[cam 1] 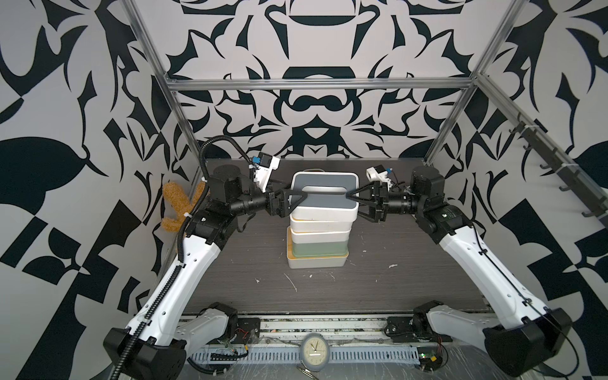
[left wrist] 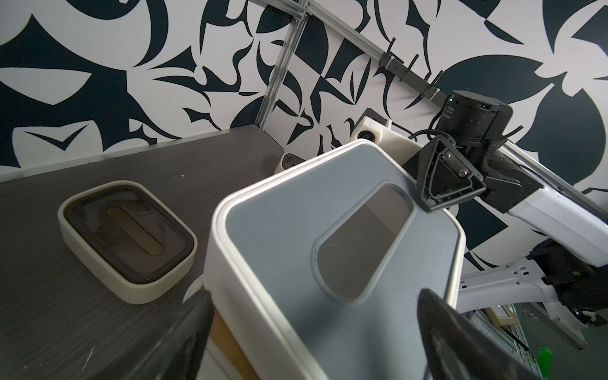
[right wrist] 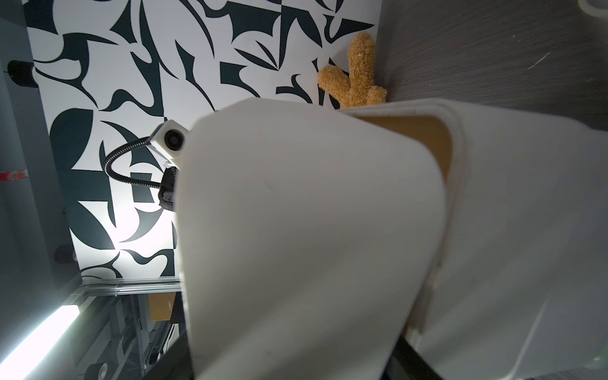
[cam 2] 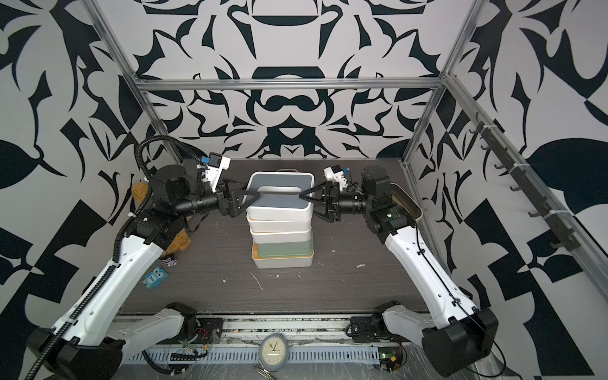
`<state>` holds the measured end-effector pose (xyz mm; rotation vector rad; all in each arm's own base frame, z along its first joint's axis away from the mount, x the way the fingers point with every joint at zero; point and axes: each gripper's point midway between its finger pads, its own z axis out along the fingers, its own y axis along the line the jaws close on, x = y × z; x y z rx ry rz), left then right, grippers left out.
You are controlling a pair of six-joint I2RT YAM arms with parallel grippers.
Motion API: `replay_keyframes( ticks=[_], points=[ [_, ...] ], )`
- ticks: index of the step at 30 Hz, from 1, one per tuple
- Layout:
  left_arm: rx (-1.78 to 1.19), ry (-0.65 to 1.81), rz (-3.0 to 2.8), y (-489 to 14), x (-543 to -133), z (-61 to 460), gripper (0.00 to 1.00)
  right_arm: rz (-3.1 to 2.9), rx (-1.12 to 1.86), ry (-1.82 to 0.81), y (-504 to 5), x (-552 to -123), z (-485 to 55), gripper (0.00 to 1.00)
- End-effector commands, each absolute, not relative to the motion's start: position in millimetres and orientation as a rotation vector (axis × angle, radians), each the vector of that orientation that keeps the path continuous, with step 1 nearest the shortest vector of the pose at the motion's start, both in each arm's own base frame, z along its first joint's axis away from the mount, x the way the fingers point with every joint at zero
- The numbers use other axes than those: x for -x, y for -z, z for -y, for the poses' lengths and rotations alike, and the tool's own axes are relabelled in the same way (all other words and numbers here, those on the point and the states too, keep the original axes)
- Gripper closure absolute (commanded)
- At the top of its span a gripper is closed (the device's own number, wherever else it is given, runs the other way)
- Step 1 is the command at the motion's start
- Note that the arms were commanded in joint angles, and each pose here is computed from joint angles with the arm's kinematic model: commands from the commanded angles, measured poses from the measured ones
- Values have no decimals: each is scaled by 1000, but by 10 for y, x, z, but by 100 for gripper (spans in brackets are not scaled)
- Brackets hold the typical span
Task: Stack the tissue boxes
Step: Place the tissue box at the tissue box.
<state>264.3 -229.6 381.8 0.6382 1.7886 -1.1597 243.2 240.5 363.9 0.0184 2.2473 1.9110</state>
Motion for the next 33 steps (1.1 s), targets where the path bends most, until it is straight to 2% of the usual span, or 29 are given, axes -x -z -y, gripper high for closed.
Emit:
replay_keyframes(
  ticks=[1,33],
  points=[
    [-649,1168,-1760,-3881,-2623,2295,1,-2185,67,-1874,-3823,-2429,-2403,28],
    [-653,1175,-1765,-3855,-2609,2299,1,-2345,50,-1579,-3560,-2597,-2302,22]
  ],
)
